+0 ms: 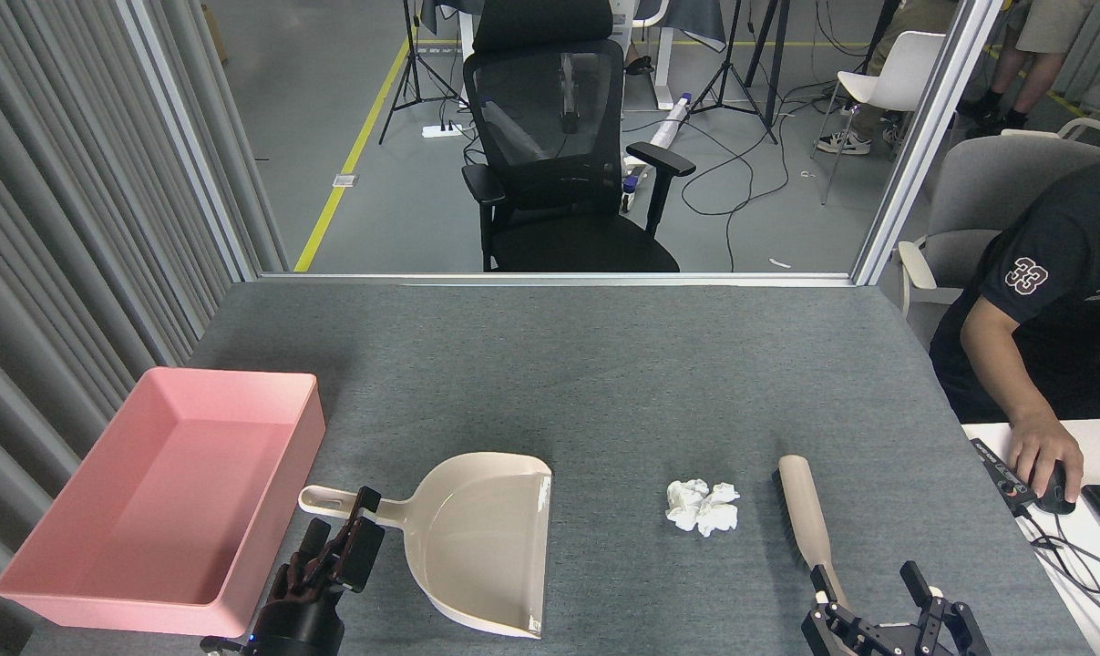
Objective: Sweep and dump garbage into bin
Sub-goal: 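Move the left gripper to the dustpan handle and the right gripper to the brush handle, then close the left gripper on the beige dustpan handle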
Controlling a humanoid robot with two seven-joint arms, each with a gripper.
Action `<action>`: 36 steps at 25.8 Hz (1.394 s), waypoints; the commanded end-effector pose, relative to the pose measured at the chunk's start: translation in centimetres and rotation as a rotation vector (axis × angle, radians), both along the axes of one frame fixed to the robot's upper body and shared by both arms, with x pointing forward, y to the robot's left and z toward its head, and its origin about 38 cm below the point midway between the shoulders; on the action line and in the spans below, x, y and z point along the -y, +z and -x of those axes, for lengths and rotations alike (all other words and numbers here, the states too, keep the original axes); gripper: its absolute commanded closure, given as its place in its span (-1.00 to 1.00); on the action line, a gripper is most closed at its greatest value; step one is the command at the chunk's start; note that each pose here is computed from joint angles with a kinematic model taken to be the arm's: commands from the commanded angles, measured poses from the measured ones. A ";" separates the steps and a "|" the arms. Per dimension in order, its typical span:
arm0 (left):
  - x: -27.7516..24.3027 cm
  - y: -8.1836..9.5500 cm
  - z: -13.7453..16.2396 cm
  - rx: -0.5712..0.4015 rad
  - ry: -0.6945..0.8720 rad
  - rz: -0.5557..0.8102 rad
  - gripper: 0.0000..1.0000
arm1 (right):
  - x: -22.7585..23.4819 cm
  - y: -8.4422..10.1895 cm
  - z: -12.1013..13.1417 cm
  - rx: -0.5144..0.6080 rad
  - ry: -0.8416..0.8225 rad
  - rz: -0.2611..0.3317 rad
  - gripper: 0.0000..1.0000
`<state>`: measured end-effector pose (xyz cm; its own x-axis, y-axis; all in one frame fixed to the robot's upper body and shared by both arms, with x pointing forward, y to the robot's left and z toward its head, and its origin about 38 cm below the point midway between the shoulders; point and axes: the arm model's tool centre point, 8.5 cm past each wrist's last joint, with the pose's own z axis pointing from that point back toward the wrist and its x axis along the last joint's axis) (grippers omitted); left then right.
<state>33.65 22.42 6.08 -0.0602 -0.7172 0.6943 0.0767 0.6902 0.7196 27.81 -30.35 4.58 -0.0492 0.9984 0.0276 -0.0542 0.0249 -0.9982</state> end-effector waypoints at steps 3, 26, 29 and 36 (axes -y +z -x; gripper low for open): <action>-0.1 -2.4 -0.4 -0.058 0.014 0.009 -0.99 | 0.8 -0.1 0.4 -0.010 -0.022 0.004 -0.98; -0.7 -4.5 -2.2 -0.094 0.032 0.023 -0.99 | 0.6 -1.7 2.2 -0.049 -0.010 -0.035 -0.98; -1.3 -5.1 -2.1 -0.112 0.051 0.027 -0.99 | 0.4 -1.8 2.3 -0.050 -0.007 -0.040 -0.98; -1.2 -5.4 -3.0 -0.115 0.039 0.030 -0.99 | 0.3 -1.9 2.4 -0.053 -0.008 -0.042 -0.98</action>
